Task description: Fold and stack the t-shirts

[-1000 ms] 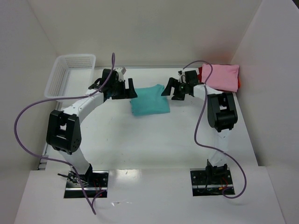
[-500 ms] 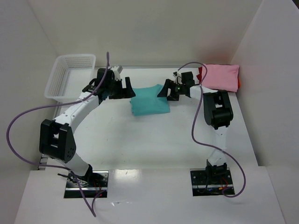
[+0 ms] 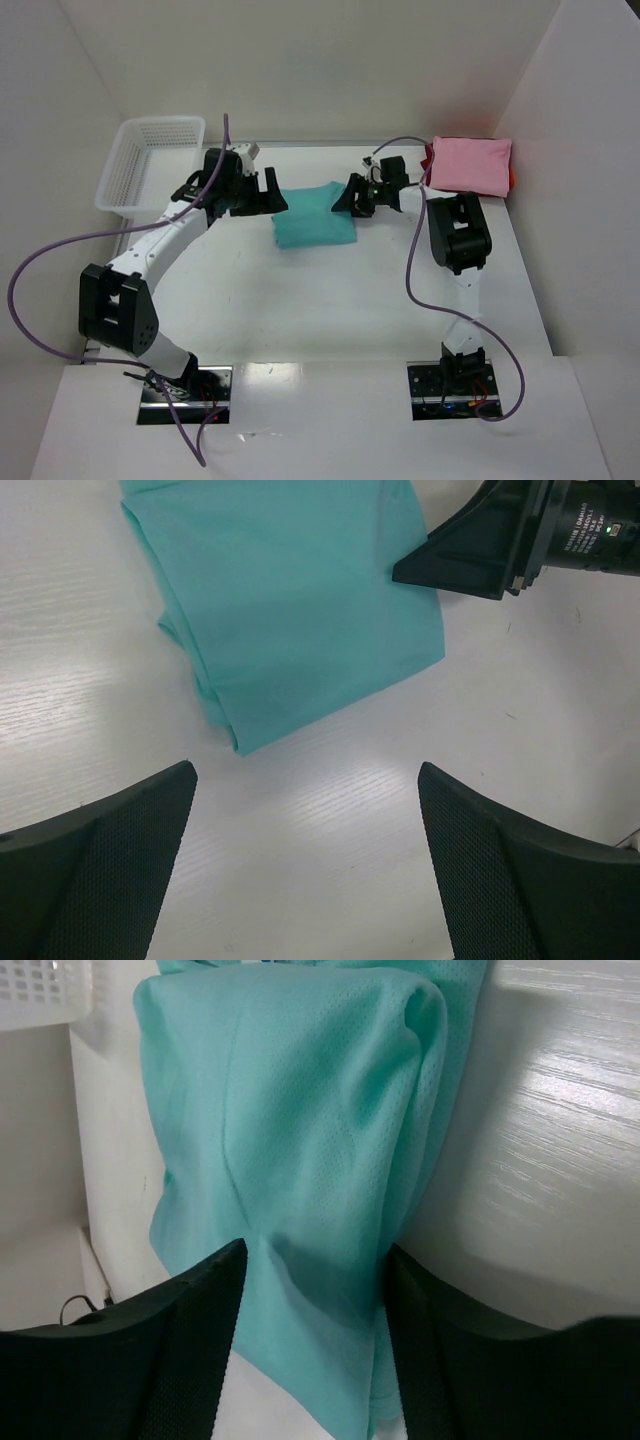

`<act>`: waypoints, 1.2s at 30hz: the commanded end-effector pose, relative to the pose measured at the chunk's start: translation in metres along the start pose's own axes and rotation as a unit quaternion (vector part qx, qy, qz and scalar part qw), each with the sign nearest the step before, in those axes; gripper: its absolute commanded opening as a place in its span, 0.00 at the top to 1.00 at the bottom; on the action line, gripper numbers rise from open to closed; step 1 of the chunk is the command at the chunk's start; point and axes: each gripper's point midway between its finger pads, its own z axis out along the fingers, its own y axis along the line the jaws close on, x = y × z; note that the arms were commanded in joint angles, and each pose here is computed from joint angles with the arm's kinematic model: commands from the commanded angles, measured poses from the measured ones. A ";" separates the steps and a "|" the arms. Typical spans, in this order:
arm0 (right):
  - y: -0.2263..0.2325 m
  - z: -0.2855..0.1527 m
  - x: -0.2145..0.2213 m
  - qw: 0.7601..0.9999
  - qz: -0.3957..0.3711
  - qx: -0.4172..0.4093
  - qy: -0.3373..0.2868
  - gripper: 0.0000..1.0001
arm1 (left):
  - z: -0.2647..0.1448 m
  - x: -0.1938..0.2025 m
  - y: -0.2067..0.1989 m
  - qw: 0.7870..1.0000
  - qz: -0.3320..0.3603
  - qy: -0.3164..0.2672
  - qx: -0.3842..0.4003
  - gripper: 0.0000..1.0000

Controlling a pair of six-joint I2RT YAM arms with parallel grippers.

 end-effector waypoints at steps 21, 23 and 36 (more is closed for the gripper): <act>0.009 -0.021 -0.056 0.991 -0.028 0.117 -0.057 1.00 | -0.035 -0.012 -0.014 0.999 0.031 -0.025 0.009 0.01; 0.012 -0.025 -0.075 0.987 -0.058 0.136 -0.065 1.00 | -0.038 -0.013 -0.016 0.999 0.032 -0.029 0.011 0.01; -0.043 -0.112 -0.150 0.942 -0.102 0.297 -0.120 1.00 | -0.051 -0.016 -0.017 0.998 0.049 -0.043 0.016 0.01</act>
